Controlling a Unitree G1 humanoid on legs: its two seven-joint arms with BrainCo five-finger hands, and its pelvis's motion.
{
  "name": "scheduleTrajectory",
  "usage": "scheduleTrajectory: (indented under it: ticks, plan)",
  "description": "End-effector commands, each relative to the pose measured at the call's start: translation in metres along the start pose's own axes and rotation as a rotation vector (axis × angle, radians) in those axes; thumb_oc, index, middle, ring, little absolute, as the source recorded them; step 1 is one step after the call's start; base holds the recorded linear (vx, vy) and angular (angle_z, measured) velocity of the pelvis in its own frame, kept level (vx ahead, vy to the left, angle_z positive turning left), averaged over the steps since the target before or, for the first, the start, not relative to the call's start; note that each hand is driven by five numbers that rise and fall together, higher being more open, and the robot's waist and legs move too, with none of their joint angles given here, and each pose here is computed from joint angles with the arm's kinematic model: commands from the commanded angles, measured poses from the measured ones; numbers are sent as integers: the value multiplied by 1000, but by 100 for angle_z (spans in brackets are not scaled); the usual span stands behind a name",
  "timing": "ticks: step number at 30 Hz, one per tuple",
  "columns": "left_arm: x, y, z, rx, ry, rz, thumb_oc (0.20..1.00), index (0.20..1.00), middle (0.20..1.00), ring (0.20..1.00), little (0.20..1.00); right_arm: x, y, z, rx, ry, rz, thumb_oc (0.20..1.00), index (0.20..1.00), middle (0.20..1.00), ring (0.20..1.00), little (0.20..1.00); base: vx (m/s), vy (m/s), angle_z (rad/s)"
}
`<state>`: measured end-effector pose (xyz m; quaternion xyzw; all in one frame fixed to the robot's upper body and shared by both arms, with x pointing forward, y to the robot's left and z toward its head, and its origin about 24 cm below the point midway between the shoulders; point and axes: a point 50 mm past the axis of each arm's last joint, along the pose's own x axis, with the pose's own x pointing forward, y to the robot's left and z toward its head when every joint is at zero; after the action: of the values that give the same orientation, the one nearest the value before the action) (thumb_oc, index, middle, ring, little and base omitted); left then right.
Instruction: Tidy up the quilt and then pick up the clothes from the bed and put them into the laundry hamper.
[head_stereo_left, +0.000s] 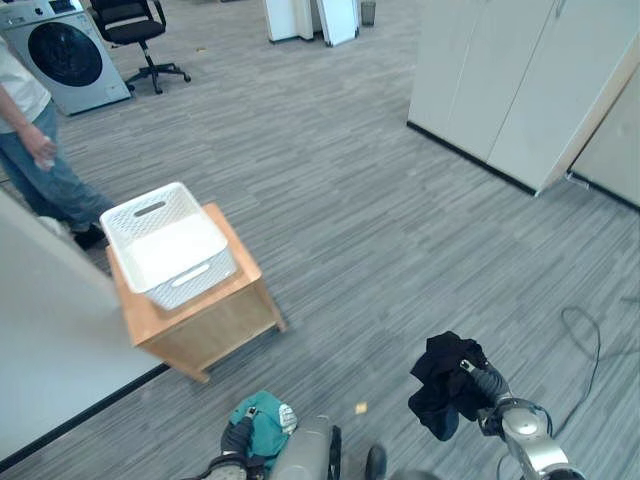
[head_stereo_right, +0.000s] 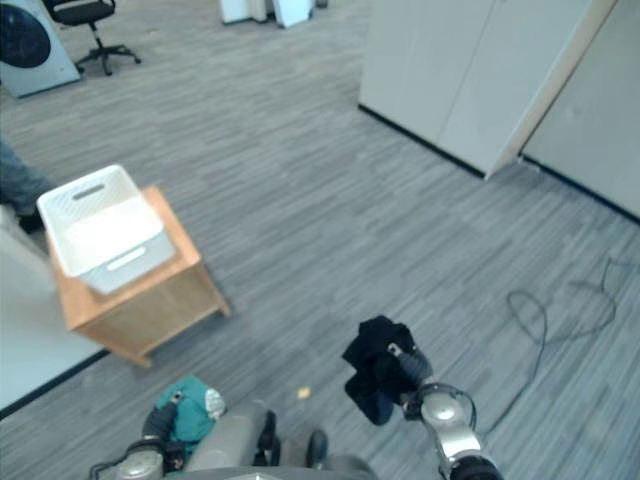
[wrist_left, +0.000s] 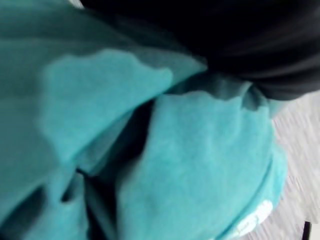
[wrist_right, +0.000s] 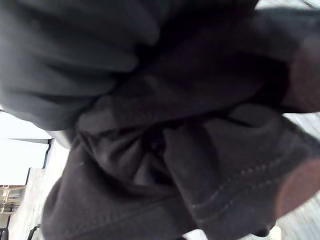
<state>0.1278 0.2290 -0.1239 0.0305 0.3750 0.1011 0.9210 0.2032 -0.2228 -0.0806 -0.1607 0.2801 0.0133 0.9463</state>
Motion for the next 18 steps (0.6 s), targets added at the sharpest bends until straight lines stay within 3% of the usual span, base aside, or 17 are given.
scheduleTrajectory:
  ticks: [1, 6, 10, 18]
  plan:
    - [13, -15, 43, 24, -168, -48, 200, 200, 200, 200, 200, -3, -33, 19, -63, -120, -68, 200, 200, 200, 200, 200, 589, 31, 46]
    - [14, -18, 23, 55, -62, -58, 200, 200, 200, 200, 200, -5, -26, 8, -41, -83, -80, 200, 200, 200, 200, 200, 678, 140, 74]
    - [19, -14, 32, 85, -78, -39, 200, 200, 200, 200, 200, -4, -15, 14, -12, -106, -60, 200, 200, 200, 200, 200, 562, 154, 67]
    - [25, -10, 43, 173, -110, -17, 200, 200, 200, 200, 200, -10, -16, 6, -16, -88, -51, 200, 200, 200, 200, 200, 627, -176, 156]
